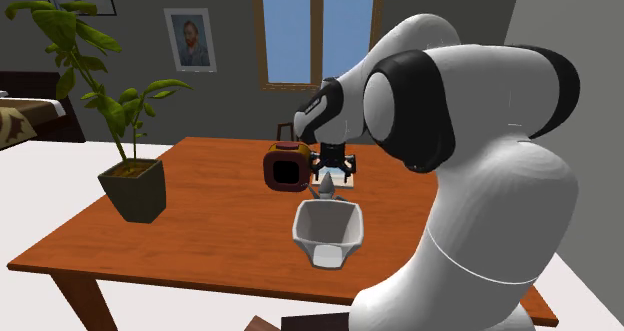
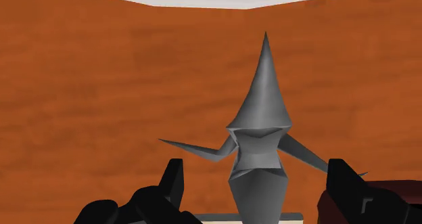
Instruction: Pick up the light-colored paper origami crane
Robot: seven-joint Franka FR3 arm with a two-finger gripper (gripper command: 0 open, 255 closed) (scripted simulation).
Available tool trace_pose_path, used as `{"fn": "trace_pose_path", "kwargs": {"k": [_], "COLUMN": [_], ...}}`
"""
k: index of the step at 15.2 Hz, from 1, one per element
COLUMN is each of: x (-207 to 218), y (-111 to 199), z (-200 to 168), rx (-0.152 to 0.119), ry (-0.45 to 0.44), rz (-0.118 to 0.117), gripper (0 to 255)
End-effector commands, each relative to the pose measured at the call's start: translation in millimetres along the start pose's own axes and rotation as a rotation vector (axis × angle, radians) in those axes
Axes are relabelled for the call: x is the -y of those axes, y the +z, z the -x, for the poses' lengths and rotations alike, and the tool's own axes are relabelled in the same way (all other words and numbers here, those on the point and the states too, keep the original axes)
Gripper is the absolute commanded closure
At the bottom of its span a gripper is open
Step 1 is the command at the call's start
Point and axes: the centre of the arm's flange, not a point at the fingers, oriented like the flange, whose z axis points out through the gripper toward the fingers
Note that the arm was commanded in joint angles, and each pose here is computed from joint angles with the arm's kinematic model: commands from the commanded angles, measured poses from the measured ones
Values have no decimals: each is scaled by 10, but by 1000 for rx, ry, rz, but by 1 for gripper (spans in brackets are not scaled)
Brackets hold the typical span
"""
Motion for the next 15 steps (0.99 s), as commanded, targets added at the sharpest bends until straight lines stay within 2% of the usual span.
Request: {"fn": "trace_pose_path", "kwargs": {"k": [1,7,15], "x": [61,227,219], "y": [173,752,1148], "z": [-171,-667,-611], "rx": [-3,-11,-11], "ry": [16,60,60], "rz": [4,16,16], "gripper": [0,0,0]}}
